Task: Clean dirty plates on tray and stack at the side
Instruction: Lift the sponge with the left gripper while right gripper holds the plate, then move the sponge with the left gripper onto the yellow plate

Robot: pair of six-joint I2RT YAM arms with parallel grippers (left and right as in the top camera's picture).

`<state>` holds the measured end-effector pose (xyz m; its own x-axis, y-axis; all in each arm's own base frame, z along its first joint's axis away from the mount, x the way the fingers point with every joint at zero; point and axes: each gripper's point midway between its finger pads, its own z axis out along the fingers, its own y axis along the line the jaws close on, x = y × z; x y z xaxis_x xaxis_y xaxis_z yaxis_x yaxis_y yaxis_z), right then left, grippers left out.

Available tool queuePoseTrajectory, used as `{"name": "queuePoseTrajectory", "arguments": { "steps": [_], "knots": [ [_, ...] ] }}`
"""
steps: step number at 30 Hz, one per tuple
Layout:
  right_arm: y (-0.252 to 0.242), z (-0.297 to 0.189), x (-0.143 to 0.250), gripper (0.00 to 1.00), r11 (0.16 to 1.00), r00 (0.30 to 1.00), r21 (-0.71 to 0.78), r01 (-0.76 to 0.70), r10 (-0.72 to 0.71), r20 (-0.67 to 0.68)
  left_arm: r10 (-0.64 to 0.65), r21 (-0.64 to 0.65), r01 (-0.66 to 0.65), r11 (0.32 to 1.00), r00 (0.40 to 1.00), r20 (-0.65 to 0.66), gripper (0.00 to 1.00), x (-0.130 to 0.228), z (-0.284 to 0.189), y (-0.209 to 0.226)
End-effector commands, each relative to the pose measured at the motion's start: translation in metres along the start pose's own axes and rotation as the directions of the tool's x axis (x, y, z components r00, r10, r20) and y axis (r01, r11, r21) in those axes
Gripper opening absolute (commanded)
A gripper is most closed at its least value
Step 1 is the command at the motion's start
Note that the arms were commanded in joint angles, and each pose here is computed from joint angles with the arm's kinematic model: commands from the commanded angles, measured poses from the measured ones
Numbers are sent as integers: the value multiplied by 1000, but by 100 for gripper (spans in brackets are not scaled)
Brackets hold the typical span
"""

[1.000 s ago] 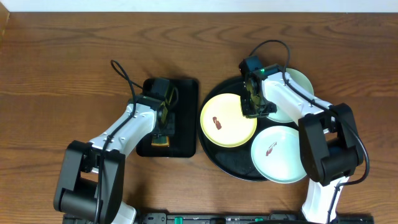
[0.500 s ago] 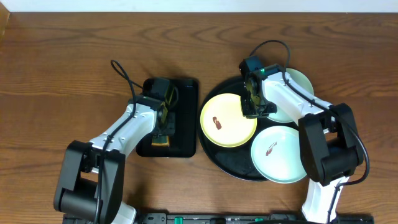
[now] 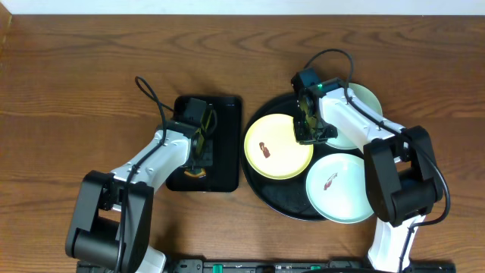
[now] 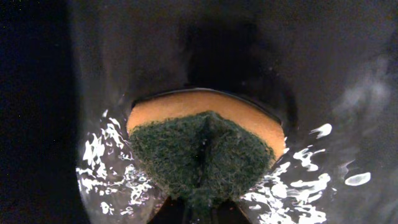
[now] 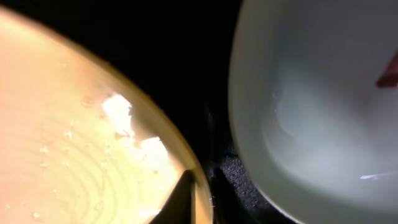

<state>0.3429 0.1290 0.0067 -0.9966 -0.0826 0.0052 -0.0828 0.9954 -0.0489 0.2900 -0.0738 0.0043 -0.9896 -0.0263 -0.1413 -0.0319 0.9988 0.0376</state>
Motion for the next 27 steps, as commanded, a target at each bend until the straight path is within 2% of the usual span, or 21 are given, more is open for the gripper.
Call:
{"name": "queuePoseTrajectory", "arguments": {
  "steps": [1, 8, 13, 23, 25, 27],
  "knots": [
    [-9, -2, -3, 1, 999, 1000, 46, 8, -9, 14, -31, 24, 29, 999, 997, 73, 7, -25, -22, -6],
    [-10, -2, -3, 1, 999, 1000, 53, 8, -9, 15, -50, 102, 34, 994, 986, 159, 7, -54, -53, -20],
    [-10, -2, -2, 1, 999, 1000, 54, 8, -9, 12, -60, 32, 54, 998, 967, 248, 7, -73, -56, -8],
    [-10, -2, -2, 1, 999, 1000, 54, 9, -9, 12, -72, 63, 57, 996, 956, 285, 8, -81, -62, -14],
    [-10, -2, -2, 1, 999, 1000, 54, 9, -9, 12, -111, 108, 83, 991, 953, 282, 8, -83, -63, -20],
    [-10, -2, -2, 1, 998, 1000, 54, 9, -9, 11, -110, 213, 56, 975, 963, 246, 7, -80, -67, -40]
  ]
}}
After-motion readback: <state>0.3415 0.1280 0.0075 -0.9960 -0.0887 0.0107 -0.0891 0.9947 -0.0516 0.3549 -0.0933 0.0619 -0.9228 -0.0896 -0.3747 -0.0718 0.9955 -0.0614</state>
